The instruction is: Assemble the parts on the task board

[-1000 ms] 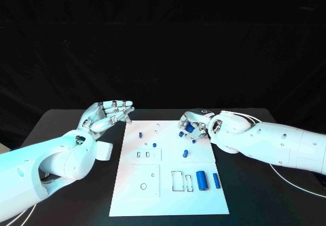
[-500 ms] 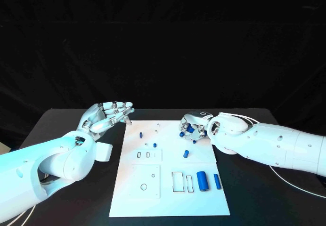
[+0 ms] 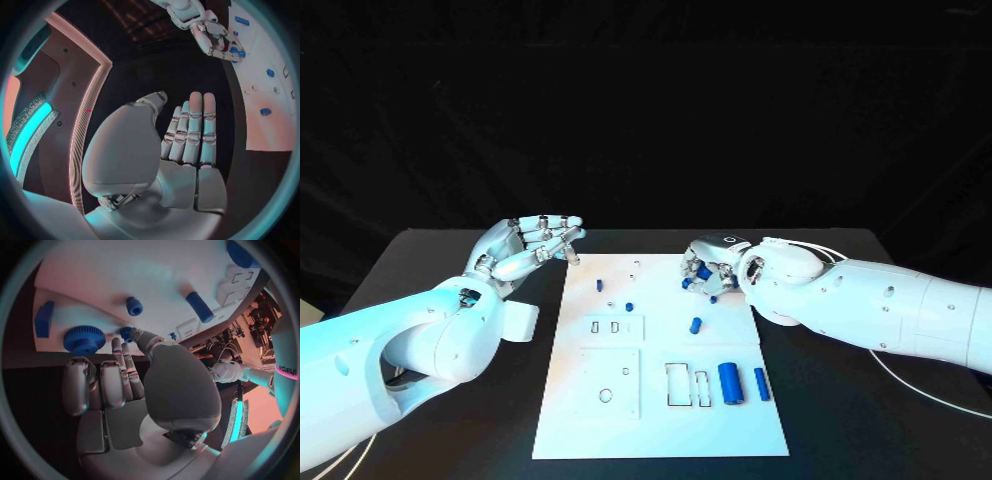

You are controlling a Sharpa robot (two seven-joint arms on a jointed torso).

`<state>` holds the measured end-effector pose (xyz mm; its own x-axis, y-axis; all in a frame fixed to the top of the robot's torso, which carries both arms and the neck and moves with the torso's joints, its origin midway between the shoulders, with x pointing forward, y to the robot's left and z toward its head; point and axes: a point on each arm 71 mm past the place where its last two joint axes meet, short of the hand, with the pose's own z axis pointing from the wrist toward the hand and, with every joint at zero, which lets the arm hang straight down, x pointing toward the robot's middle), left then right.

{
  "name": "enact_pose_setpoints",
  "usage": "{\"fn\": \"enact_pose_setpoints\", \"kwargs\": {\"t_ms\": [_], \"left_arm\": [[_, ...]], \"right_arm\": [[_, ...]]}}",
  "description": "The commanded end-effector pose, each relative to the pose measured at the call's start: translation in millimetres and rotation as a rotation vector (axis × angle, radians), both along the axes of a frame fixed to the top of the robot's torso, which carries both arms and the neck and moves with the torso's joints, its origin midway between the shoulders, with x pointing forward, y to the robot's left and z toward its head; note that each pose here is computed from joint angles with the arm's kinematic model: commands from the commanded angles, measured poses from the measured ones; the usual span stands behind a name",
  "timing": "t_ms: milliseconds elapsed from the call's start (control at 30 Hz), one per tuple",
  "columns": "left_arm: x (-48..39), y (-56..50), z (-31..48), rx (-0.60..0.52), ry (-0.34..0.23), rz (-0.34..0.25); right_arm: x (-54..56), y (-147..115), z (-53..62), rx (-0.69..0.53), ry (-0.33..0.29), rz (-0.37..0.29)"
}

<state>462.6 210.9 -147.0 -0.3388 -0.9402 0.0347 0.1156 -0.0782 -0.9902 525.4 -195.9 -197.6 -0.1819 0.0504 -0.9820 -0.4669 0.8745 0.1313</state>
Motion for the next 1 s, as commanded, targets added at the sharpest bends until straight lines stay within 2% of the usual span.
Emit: {"fn": "enact_pose_setpoints", "kwargs": {"t_ms": [33, 667, 800, 1000], "left_arm": [[0.0, -3.5, 1.6, -0.016, 0.003, -0.025], [0.4, -3.5, 1.9, -0.016, 0.007, -0.028], [0.5, -3.2, 1.9, -0.016, 0.007, -0.028], [0.9, -3.2, 1.8, -0.016, 0.008, -0.028]], "right_arm": [[0.8, 1.9, -2.3, -0.024, 0.017, 0.002], [1.6, 8.8, -2.9, -0.027, 0.022, 0.011], [2.1, 9.0, -0.5, -0.008, -0.007, 0.001], [2.6, 11.7, 6.9, 0.044, -0.084, -0.021]]}}
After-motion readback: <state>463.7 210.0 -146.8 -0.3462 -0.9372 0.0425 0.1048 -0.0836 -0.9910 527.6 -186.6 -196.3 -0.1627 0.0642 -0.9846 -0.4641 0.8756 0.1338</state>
